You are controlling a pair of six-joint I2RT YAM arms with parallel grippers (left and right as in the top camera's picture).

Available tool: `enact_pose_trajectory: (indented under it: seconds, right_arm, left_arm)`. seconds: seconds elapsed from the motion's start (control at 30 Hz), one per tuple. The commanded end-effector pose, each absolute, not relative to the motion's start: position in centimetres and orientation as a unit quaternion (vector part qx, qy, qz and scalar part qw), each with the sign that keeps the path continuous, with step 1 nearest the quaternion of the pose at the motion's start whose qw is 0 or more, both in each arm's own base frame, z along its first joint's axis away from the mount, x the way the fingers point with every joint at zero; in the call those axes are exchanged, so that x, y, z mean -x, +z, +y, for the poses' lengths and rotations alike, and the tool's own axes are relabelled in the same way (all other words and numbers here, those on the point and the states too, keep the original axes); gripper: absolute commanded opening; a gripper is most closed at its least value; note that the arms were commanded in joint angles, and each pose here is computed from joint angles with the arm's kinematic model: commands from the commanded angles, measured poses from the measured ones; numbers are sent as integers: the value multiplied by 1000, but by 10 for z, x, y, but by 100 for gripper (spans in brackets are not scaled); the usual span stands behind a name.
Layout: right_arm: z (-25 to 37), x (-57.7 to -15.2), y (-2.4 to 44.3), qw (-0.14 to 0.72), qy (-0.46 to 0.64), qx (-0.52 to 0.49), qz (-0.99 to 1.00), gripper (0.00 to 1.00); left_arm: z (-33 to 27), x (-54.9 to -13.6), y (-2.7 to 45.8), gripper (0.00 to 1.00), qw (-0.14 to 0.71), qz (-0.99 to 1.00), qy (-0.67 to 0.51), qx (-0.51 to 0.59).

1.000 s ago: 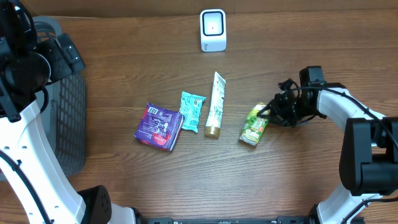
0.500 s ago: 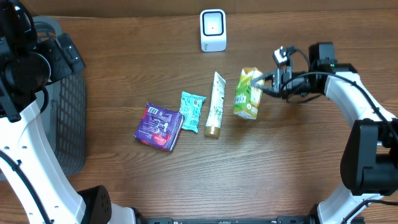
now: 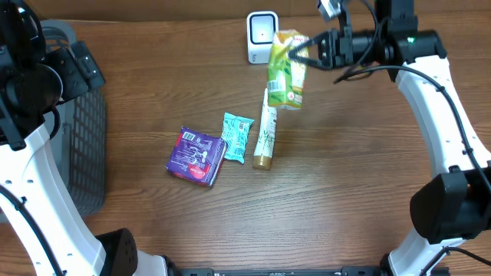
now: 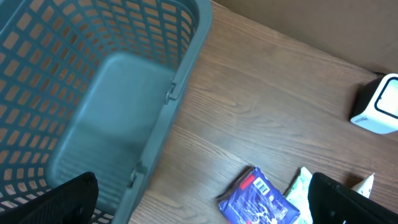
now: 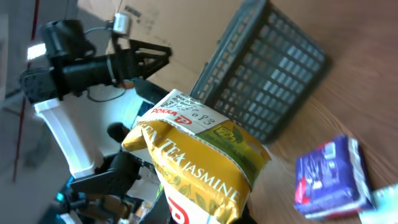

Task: Scan the item barcode
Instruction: 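Lift the tea box and hold its barcode under the white scanner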

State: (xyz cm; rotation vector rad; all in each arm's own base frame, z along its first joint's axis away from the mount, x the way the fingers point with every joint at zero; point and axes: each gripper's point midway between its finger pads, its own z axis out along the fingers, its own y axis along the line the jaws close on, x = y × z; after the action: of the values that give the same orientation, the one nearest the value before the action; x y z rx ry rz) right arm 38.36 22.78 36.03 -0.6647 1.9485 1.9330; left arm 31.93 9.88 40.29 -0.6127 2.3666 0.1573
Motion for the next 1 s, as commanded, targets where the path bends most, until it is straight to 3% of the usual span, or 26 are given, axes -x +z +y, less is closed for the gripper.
enact_pose_trajectory:
  seconds: [0.0,0.17,0.37,0.5,0.7,0.97]
  right_arm:
    - [234,-381,385,166,666,230,690,8]
    - [241,-420,348,227,558,158,782,7]
    - [222,-469,282,344,258,88,898,6]
    - [221,-485,290,425,125,76,893,4]
    - [216,-505,331,532,14,72,844,4]
    - [234,-545,324,582,-92,171,790,4]
  left_arm:
    - [100,-319,402,99,337,910,64,232]
    - [100,-319,402,99,337,910,64,232]
    - [100,-319,402,100,337,910,64,232]
    - [100,-319,402,100,337,910,64,232]
    - [100,-319,402,100,337,910,64,232]
    - [100,-319,402,100,337,910,64,232]
